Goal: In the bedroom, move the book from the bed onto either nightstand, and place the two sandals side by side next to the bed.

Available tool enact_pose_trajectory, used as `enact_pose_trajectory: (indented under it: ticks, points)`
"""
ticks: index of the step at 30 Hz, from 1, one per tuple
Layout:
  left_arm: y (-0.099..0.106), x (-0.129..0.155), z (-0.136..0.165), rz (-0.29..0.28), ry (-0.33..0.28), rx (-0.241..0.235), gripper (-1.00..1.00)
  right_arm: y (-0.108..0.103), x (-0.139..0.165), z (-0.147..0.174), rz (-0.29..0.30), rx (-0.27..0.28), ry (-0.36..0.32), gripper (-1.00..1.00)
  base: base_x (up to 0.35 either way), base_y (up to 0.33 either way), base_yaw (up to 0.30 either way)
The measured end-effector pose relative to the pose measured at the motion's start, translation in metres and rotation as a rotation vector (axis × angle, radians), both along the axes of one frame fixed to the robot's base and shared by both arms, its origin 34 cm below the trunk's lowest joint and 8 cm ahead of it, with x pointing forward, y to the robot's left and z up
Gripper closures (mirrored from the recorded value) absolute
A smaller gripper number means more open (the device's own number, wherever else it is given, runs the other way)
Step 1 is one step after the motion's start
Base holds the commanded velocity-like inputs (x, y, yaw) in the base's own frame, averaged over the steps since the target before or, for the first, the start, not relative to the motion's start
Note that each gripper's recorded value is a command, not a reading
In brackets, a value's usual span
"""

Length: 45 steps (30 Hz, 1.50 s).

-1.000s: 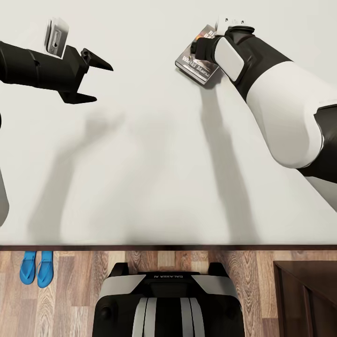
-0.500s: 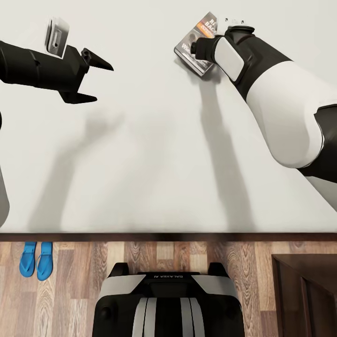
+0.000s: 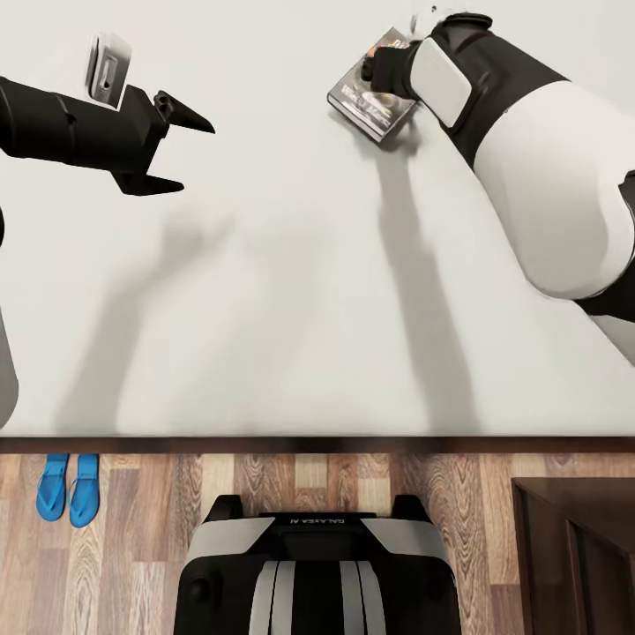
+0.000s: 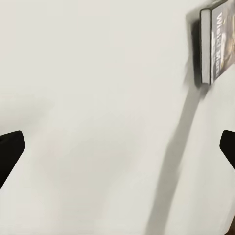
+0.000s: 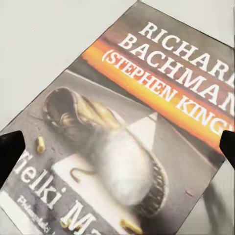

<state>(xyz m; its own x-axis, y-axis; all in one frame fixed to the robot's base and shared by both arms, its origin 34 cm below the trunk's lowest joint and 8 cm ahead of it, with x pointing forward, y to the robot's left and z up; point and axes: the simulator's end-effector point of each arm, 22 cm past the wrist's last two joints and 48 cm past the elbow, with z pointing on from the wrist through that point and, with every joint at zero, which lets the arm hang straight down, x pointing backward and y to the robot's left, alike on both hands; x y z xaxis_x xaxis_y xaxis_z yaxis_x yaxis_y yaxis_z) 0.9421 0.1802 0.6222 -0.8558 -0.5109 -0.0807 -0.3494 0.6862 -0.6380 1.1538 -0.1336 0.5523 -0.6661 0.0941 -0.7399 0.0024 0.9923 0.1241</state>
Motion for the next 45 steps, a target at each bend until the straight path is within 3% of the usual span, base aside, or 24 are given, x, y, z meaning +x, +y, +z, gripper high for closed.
enact_pose_trajectory:
  ticks: [16, 45]
  points:
    - [0.000, 0.000, 0.000, -0.002, 0.000, 0.000, -1.00, 0.003, 0.027, 0.053, 0.003, 0.012, -0.086, -1.00, 0.095, 0.000, 0.000]
    - [0.000, -0.001, 0.000, -0.015, -0.007, 0.005, -1.00, 0.003, 0.023, 0.045, 0.003, 0.015, -0.079, -1.00, 0.105, 0.000, 0.000]
